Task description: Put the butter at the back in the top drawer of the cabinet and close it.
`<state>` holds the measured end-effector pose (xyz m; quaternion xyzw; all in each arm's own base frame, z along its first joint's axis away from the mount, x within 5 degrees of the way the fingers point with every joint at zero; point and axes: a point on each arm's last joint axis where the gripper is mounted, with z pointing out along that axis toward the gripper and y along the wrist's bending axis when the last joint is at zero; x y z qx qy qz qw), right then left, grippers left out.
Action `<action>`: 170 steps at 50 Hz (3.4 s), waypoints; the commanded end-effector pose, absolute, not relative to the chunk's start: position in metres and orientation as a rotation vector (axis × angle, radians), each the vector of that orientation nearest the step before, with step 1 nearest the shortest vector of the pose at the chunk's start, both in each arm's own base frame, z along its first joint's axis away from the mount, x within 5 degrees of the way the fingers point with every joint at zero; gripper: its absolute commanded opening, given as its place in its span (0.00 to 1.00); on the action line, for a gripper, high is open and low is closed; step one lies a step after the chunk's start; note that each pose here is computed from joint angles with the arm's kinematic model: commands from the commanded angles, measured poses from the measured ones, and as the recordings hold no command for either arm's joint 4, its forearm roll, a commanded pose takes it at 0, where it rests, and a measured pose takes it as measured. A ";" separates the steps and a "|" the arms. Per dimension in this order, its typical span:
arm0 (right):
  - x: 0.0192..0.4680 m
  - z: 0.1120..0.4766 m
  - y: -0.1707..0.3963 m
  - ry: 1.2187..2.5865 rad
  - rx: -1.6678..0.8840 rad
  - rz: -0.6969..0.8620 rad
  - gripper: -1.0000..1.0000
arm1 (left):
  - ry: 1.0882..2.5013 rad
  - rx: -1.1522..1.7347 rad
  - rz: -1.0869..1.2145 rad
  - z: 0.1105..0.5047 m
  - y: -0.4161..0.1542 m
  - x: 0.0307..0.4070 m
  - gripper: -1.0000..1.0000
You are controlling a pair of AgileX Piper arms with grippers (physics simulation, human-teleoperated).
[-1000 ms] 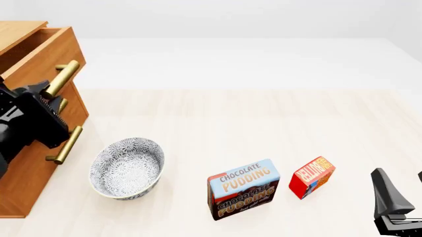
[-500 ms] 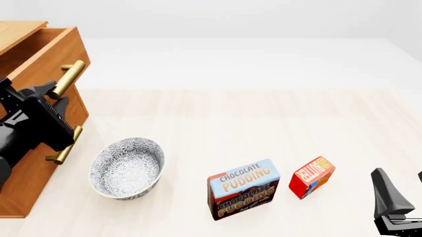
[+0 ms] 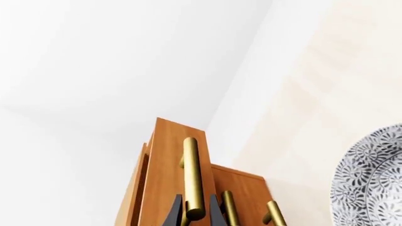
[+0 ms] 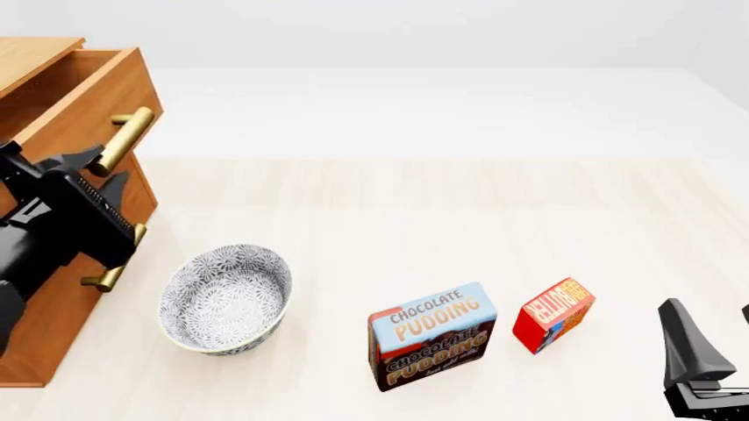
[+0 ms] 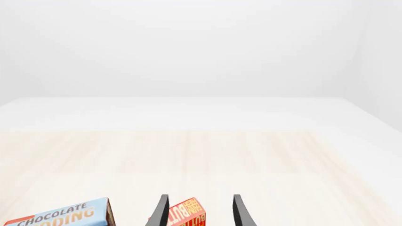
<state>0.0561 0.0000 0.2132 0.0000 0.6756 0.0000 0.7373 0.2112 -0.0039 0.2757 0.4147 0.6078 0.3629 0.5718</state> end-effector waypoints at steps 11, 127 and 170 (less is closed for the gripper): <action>0.056 0.213 0.000 1.484 0.000 0.000 1.00 | 1.631 1.021 0.713 0.237 -0.008 0.198 0.00; 0.056 0.213 0.000 1.484 0.000 0.000 1.00 | 1.878 0.549 0.132 0.452 -0.037 0.197 1.00; 0.056 0.213 0.000 1.484 0.000 0.000 1.00 | 2.116 0.160 -0.039 0.482 -0.025 0.230 1.00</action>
